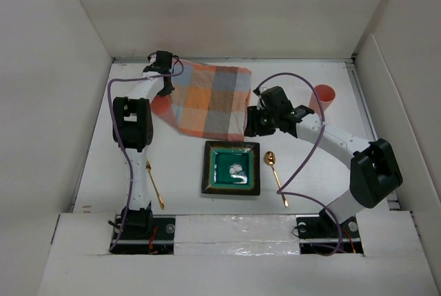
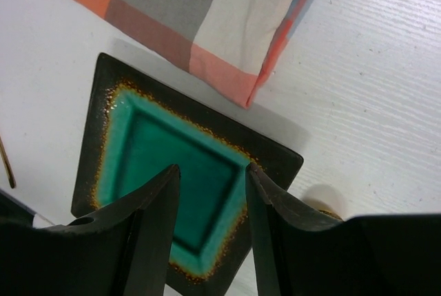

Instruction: Set the dinner table for one person

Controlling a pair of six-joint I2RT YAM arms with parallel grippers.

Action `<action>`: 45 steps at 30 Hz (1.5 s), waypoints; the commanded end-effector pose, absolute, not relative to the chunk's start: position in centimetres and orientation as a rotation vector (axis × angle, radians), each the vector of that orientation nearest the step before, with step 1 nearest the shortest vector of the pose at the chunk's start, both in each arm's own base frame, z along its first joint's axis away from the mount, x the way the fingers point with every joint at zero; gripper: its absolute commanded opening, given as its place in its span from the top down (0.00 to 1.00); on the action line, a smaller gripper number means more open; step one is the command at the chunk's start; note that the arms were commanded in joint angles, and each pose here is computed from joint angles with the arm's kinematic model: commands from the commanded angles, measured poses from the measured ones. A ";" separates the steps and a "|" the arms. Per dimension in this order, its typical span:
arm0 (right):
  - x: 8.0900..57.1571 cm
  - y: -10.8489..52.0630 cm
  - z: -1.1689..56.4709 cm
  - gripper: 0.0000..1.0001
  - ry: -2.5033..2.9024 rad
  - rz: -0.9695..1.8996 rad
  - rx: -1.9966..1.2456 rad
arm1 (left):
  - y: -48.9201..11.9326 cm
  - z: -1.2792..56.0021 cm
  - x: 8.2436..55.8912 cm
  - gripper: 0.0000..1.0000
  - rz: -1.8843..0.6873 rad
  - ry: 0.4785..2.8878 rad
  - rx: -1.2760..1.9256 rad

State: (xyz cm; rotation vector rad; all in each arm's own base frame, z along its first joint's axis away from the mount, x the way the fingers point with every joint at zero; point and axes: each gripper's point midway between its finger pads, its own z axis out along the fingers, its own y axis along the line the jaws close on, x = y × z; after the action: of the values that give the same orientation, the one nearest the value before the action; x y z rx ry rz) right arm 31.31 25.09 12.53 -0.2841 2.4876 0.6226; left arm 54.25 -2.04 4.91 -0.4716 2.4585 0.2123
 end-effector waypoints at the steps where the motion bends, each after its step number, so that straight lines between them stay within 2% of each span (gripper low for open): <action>1: 31.9 25.0 13.2 0.50 2.440 0.632 -0.273 | -0.8 7.7 54.8 1.00 0.250 2.398 -0.504; 13: 34.4 24.3 9.9 0.42 2.505 0.583 -0.138 | -0.9 14.8 52.2 1.00 0.144 2.240 -0.602; 22: 36.0 27.8 7.2 0.37 2.525 0.661 -0.183 | -0.9 13.6 49.1 1.00 0.128 2.267 -0.639; 28: 36.8 27.4 4.5 0.38 2.558 0.625 -0.104 | -0.6 13.7 47.9 1.00 0.142 2.264 -0.647; 32: 36.8 28.1 3.5 0.47 2.576 0.633 -0.094 | -0.5 14.3 47.7 1.00 0.144 2.255 -0.646; 35: 37.4 28.2 3.8 0.69 2.556 0.632 -0.072 | -0.4 14.5 47.5 1.00 0.148 2.252 -0.644; 36: 37.4 28.3 4.0 0.81 2.548 0.642 -0.073 | -0.4 14.8 47.5 1.00 0.147 2.247 -0.645; 39: 38.9 27.9 5.9 1.00 2.492 0.686 -0.039 | -0.2 15.5 47.4 1.00 0.157 2.234 -0.642; 43: 41.5 27.2 11.6 1.00 2.363 0.760 -0.018 | -0.3 18.8 47.9 1.00 0.121 2.168 -0.635; 45: 42.8 26.8 16.6 1.00 2.257 0.786 -0.024 | -0.7 21.5 48.6 1.00 0.071 2.116 -0.636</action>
State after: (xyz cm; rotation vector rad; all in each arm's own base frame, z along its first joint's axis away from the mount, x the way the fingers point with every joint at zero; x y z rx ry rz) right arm 38.69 26.36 5.37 -0.0123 2.5486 0.6693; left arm 47.60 -0.90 14.18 -0.6266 2.2759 0.1412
